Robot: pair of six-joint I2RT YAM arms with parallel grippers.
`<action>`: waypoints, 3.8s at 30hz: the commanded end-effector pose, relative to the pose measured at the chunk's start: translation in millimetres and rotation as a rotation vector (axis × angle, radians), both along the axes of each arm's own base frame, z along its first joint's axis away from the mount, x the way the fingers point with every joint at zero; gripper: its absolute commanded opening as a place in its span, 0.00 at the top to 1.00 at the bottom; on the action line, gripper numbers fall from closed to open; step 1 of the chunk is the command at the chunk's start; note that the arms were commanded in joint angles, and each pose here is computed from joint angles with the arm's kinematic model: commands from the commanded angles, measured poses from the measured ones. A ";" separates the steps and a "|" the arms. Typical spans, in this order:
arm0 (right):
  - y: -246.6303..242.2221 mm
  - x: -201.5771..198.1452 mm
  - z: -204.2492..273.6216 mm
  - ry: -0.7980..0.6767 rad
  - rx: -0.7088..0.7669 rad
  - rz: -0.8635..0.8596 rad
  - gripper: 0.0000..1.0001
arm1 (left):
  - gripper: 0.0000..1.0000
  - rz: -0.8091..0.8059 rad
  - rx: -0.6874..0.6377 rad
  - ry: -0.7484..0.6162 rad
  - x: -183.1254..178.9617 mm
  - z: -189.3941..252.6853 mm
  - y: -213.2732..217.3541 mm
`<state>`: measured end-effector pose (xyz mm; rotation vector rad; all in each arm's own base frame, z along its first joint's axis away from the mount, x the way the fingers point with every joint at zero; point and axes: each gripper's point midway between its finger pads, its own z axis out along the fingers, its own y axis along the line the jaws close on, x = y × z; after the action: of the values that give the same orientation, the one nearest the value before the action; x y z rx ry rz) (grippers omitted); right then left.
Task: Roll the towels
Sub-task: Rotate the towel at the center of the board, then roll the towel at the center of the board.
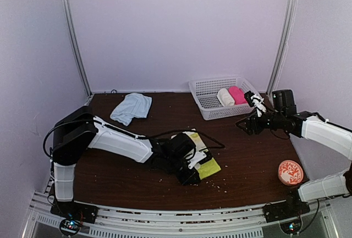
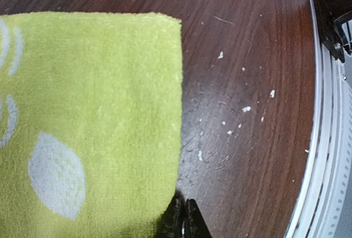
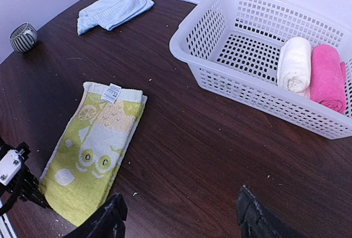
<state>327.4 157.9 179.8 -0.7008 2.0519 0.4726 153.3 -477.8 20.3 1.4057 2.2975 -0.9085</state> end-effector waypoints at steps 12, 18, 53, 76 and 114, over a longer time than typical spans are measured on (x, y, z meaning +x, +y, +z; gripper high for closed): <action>5.8 -4.1 5.9 -0.006 0.002 0.060 0.32 | 0.91 -0.048 -0.001 -0.044 -14.7 54.5 37.5; 6.4 -7.7 5.1 -0.007 -0.001 0.075 0.33 | 0.54 -0.025 -0.040 -0.234 17.0 71.6 21.5; 36.5 -38.9 14.7 -0.054 -0.066 0.322 0.41 | 0.40 0.070 -0.097 -0.466 44.9 104.4 39.1; 155.6 -144.3 -118.0 0.116 -0.495 0.894 0.50 | 0.39 0.151 -0.339 -0.481 11.9 111.3 100.5; 129.7 -144.2 -165.2 0.471 -0.438 0.950 0.96 | 0.47 -0.176 -0.031 -0.807 10.5 36.7 14.2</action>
<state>192.2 295.2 23.7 -1.9827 2.0984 0.7445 156.7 -456.9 63.7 1.5619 1.5863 -0.3620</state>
